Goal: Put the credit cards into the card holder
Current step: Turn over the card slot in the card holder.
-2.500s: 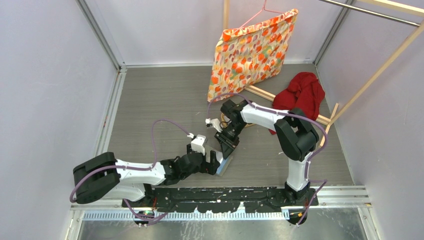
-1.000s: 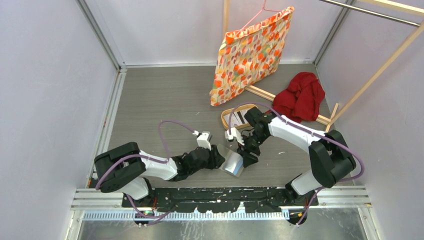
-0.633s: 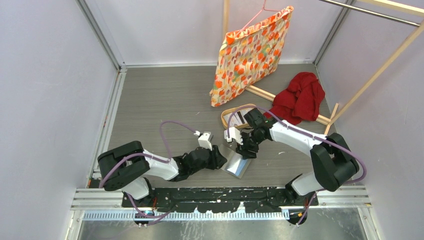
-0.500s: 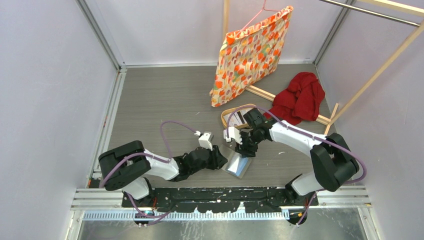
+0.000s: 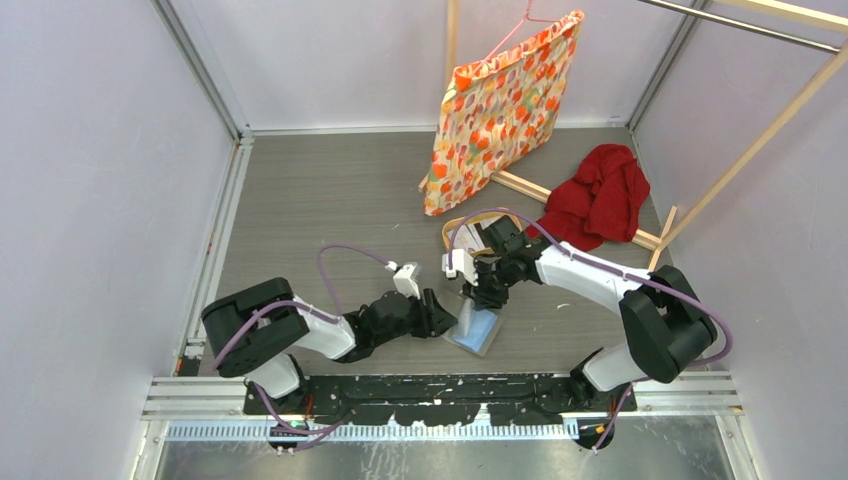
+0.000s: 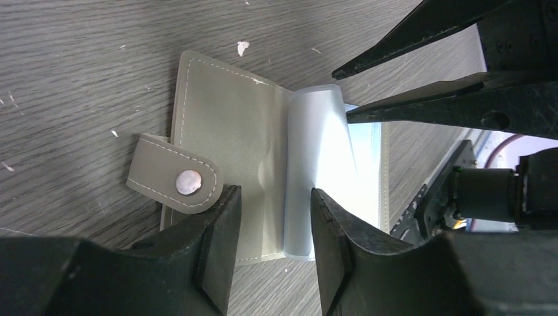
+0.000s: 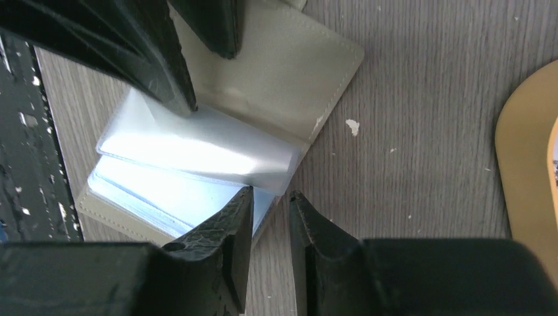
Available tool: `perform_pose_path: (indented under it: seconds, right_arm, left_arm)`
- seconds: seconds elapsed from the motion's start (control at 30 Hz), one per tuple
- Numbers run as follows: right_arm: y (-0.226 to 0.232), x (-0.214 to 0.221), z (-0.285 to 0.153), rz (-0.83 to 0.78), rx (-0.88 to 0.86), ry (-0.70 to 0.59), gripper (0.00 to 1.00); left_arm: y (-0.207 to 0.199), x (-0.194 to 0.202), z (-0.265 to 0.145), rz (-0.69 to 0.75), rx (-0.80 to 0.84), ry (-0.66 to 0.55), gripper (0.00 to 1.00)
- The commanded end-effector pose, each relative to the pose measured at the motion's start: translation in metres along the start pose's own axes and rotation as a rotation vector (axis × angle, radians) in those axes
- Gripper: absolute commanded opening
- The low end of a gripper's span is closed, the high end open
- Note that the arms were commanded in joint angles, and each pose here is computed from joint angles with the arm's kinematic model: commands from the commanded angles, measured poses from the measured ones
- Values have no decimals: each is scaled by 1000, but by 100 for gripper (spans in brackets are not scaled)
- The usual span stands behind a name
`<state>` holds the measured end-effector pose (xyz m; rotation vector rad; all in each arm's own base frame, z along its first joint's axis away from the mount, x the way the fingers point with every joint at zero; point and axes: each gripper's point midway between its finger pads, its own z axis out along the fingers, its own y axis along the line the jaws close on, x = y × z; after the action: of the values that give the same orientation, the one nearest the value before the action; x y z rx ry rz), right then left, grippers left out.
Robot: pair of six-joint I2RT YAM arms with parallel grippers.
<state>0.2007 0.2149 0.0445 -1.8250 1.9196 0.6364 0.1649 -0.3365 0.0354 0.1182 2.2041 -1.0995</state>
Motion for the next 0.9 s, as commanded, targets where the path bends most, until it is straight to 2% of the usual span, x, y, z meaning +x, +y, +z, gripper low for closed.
perform_pose_path:
  seconds: [0.0, 0.2, 0.33, 0.6, 0.77, 0.8, 0.87]
  right_arm:
    - [-9, -30, -1, 73, 8, -76, 30]
    - [-18, -36, 5, 232, 10, -46, 26]
    - [-18, -38, 10, 279, -1, -38, 25]
    - [-17, -38, 16, 335, -23, -9, 24]
    - [-13, -51, 11, 377, -72, -37, 25]
    - [-12, -56, 6, 387, -85, -60, 25]
    - [-11, -67, -6, 402, -114, -113, 29]
  left_arm:
    - [29, 37, -9, -51, -48, 144, 47]
    - [13, 36, -6, -124, 88, 133, 59]
    - [7, 37, -2, -161, 148, 123, 62]
    - [18, 43, 3, -171, 86, 146, 66]
    - [35, 49, 4, -129, -54, 213, 47]
    - [35, 49, 3, -120, -67, 215, 41]
    - [42, 49, 1, -103, -104, 221, 20]
